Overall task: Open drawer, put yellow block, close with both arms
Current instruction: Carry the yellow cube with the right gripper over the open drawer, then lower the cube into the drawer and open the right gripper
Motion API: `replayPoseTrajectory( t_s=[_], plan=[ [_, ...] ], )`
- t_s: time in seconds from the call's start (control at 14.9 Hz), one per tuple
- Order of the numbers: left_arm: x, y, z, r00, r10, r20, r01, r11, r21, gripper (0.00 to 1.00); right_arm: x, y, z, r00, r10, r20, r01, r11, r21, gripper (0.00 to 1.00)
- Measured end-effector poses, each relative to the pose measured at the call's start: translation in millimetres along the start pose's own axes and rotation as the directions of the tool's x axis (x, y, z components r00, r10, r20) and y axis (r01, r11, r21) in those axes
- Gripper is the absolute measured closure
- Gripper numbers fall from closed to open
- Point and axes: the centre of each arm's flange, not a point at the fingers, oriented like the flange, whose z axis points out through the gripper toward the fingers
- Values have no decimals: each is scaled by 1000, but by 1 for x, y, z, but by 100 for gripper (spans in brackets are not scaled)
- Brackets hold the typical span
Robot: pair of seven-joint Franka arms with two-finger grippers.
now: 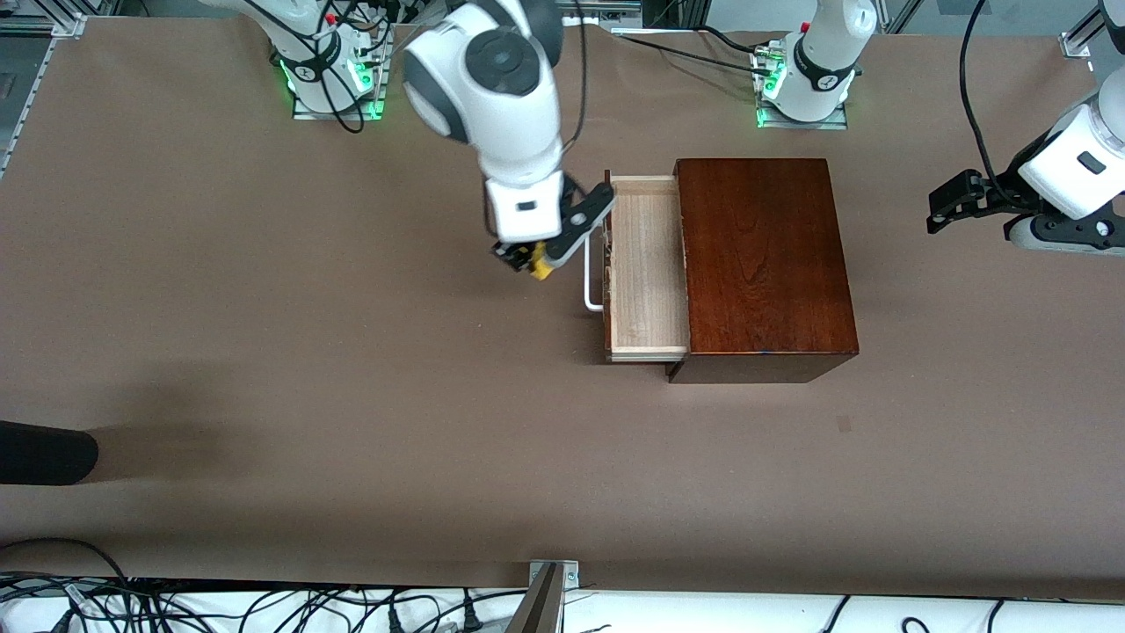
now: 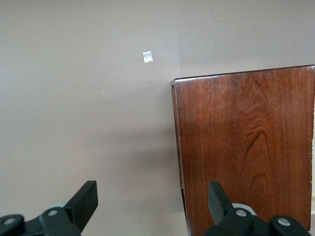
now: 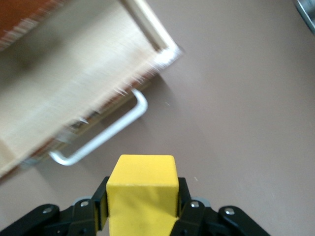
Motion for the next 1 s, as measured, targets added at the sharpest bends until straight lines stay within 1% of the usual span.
replayPoseTrajectory(
  t_s=[0.13,0.2,0.33,0.6,0.8,1.0],
  plan=[
    [0,-1,0,1000,-2,1,2,1000,0,0,20,-39,-2,996,-81,-26,80,996,-31,45],
    [0,-1,0,1000,-3,1,3,1000,0,0,27,-54,0,993,-115,-32,113,993,-45,45],
    [0,-1,0,1000,-4,4,4,1000,0,0,34,-72,6,984,-174,-33,172,984,-56,45],
    [-1,-1,0,1000,-4,7,4,1000,0,0,36,-88,11,965,-260,-23,258,965,-54,45],
    [-1,-1,0,1000,-3,7,3,1000,0,0,37,-123,21,942,-335,-6,335,941,-43,45],
    [-1,-1,0,1000,-3,8,3,1000,0,0,37,-156,36,923,-385,11,385,922,-32,45]
  ],
)
